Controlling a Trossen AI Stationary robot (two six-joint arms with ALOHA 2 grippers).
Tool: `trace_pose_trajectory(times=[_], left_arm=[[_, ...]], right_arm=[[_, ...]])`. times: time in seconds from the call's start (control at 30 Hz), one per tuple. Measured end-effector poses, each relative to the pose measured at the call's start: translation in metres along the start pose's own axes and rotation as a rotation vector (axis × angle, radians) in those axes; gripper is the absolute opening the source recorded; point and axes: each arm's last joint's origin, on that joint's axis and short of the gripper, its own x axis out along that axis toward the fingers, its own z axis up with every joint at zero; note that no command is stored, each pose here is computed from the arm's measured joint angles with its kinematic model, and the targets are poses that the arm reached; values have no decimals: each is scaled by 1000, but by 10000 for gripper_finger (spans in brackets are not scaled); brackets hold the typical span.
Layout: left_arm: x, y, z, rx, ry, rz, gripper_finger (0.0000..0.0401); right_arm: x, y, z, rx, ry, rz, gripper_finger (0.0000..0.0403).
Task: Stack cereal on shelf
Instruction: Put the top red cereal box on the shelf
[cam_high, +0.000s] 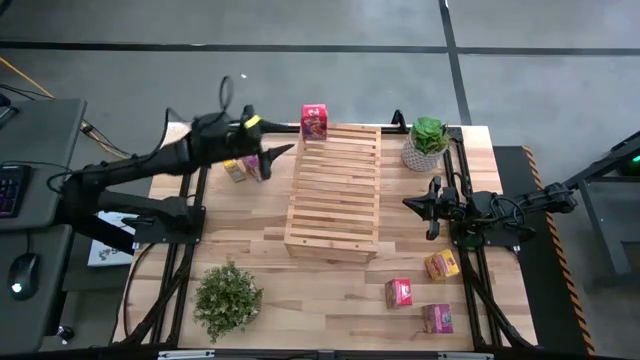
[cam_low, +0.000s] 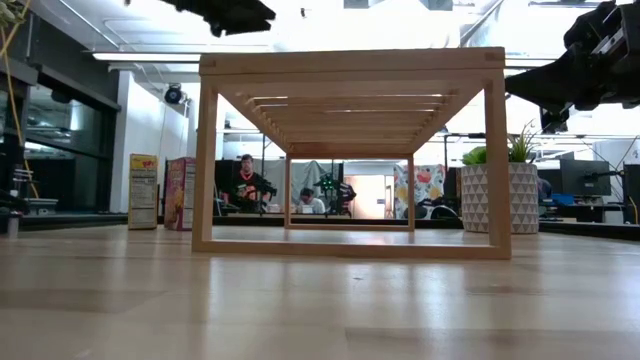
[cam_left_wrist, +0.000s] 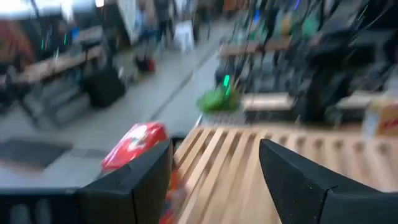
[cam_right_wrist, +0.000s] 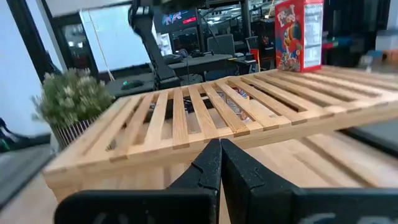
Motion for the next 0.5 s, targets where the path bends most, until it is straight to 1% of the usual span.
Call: trace_pose_trajectory(times=[0.1,0.2,0.23,0.3,0.37,0.43,0.5], left_arm=[[-13,-8,-18,-25,-129,-22,230],[-21,-13,-33,-32,-195,-20,230],[-23,-15,-38,-33,-200,-17,230],[-24,-15,-43,-35,-201,8,230],[-23,-14,-45,-41,-196,59,230],[-21,-13,-46,-52,-183,121,230],[-17,-11,-47,-73,-183,169,230]], right_arm=[[0,0,2,184,-23,-3,0],[0,-1,11,275,-124,-54,0],[0,-1,15,285,-155,-48,0],[0,1,22,272,-218,10,0],[1,3,32,255,-304,96,0],[3,5,39,231,-367,150,0],[10,7,42,193,-346,136,0]])
